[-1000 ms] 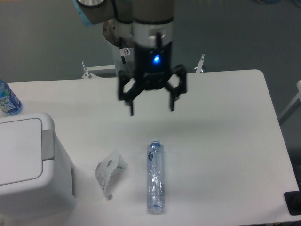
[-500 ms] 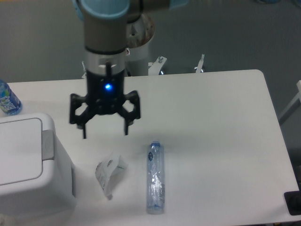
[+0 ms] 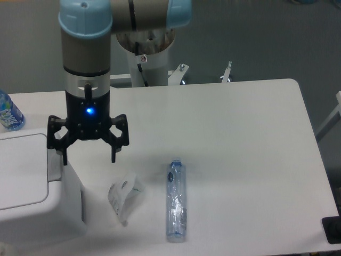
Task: Open the trash can
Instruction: 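Move the open gripper down over the white trash can lid, then press the gripper on the lid edge to swing the lid open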
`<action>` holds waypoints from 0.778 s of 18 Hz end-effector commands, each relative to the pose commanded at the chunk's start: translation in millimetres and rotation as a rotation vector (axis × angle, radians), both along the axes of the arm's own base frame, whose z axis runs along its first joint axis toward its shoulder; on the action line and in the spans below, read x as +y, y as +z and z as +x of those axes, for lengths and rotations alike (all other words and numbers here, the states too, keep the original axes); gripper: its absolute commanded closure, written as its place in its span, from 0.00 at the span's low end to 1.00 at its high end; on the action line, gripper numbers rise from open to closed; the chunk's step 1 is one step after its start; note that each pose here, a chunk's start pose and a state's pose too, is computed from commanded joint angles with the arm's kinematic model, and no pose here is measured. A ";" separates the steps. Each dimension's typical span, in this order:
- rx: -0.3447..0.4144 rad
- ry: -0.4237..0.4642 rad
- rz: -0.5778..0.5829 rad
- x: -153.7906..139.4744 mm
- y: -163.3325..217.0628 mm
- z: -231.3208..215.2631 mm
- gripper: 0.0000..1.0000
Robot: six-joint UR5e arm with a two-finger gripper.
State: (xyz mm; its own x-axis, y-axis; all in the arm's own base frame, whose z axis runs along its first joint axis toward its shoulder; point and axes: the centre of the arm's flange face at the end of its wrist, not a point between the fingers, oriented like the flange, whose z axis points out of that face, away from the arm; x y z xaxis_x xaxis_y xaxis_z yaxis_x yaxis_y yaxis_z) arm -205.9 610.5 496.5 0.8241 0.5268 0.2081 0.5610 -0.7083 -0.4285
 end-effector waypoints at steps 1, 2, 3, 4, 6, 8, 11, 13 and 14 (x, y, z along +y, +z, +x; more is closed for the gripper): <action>0.000 -0.005 -0.003 1.5 -1.8 3.4 0.00; 0.000 -0.006 -0.005 1.6 -3.2 4.3 0.00; -0.002 -0.006 -0.008 2.0 -4.4 4.1 0.00; -0.001 -0.006 -0.007 2.0 -4.2 4.1 0.00; -0.001 -0.008 -0.008 2.0 -4.4 4.1 0.00; 0.000 -0.008 -0.007 2.0 -4.2 4.1 0.00; -0.001 -0.007 -0.010 3.4 -6.3 3.1 0.00; 0.000 -0.008 -0.012 3.7 -7.3 2.7 0.00; 0.000 -0.009 -0.014 4.1 -8.2 2.4 0.00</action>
